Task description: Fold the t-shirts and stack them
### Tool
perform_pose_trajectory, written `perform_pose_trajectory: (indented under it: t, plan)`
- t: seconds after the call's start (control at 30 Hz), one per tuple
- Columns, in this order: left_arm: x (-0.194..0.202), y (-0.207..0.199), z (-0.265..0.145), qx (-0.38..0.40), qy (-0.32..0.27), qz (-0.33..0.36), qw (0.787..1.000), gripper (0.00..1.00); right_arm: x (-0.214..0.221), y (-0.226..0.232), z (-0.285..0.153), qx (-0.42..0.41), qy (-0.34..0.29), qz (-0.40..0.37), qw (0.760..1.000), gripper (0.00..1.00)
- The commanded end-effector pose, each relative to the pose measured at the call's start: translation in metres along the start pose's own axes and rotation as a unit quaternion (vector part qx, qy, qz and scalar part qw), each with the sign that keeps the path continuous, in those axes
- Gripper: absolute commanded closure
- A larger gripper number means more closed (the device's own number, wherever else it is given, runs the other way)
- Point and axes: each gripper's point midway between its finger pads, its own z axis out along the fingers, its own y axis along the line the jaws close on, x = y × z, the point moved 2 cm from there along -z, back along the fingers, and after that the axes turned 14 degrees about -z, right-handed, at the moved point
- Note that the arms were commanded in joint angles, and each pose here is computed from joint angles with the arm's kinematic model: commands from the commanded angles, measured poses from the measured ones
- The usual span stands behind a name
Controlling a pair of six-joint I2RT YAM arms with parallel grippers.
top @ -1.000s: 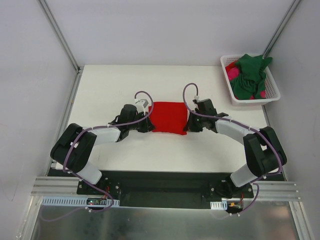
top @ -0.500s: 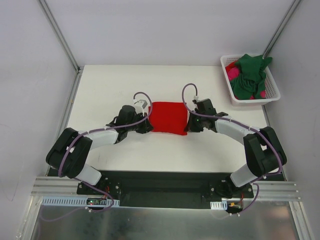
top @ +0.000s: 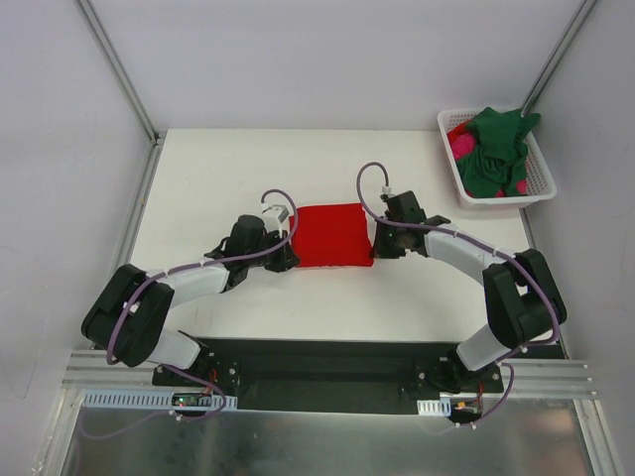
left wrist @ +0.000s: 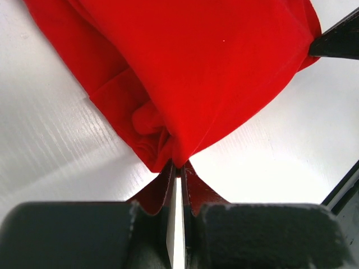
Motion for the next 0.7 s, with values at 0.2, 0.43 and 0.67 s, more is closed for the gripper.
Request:
perform_pose_trajectory:
  t: [0.2, 0.43, 0.67]
  plan:
    - [0.003, 0.022, -0.013, -0.048, -0.012, 0.008, 0.999, 1.00, 0.002, -0.038, -0.009, 0.111, 0.022, -0.022, 0.993, 0.99]
    - [0.010, 0.021, -0.016, -0.047, 0.000, -0.003, 0.999, 0.93, -0.002, -0.035, -0.013, 0.107, 0.018, -0.025, 0.994, 0.83]
    - [-0.003, 0.000, -0.035, -0.023, -0.021, -0.002, 1.000, 0.51, -0.026, -0.032, -0.046, 0.116, -0.026, -0.038, 0.992, 0.41]
